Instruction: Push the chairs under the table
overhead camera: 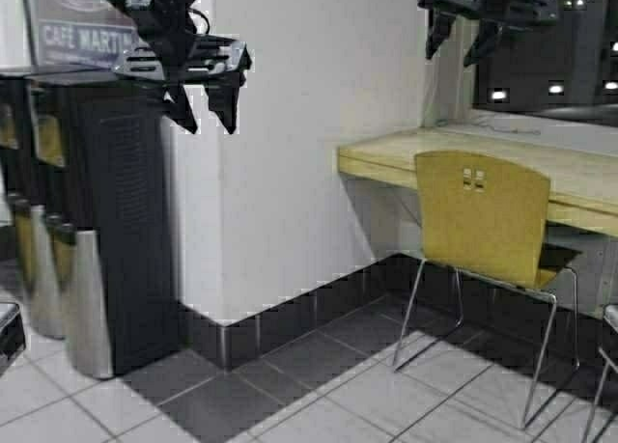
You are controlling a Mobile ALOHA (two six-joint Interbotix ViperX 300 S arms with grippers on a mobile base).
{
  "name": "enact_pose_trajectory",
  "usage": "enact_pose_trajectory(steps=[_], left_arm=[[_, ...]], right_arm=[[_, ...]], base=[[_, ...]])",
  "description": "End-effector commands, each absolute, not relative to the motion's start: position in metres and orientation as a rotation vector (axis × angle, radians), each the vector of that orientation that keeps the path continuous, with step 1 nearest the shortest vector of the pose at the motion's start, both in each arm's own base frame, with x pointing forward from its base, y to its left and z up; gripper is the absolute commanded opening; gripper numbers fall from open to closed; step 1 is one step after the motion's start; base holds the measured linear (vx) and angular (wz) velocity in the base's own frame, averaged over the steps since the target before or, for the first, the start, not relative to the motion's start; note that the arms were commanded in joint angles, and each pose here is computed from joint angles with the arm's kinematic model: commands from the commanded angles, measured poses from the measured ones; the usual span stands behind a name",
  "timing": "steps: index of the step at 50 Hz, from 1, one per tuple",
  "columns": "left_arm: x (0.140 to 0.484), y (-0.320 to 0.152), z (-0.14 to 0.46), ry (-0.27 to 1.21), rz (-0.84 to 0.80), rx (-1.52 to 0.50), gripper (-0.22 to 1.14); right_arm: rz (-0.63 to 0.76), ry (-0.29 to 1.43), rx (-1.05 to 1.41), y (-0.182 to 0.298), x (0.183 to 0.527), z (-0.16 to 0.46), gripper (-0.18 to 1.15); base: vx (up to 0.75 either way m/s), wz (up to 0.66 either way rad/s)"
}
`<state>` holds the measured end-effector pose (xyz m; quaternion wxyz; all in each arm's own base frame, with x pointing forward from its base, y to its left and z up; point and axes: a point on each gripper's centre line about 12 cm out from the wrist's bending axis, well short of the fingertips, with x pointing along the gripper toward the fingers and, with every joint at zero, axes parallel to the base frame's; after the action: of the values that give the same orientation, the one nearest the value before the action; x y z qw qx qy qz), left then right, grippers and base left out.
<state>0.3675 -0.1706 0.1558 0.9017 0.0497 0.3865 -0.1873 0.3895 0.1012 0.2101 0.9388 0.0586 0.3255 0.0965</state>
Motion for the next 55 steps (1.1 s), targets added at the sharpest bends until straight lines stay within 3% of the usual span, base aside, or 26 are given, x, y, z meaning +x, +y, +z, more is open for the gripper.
enact_pose_trajectory(steps=[1, 28, 55], left_arm=[[0.372, -0.174, 0.162, 0.779, -0.390, 0.095, 0.87], [0.369, -0.173, 0.155, 0.805, -0.390, 0.101, 0.87], [0.369, -0.173, 0.156, 0.807, -0.388, 0.096, 0.87]], right_arm=[[0.200, 0.639, 0.126, 0.103, 0.394, 0.219, 0.86], [0.208, 0.658, 0.124, 0.106, 0.394, 0.218, 0.86], [0.207, 0.678, 0.118, 0.105, 0.391, 0.212, 0.86]], base=[[-0.37, 0.10], [-0.33, -0.05], [-0.16, -0.38]])
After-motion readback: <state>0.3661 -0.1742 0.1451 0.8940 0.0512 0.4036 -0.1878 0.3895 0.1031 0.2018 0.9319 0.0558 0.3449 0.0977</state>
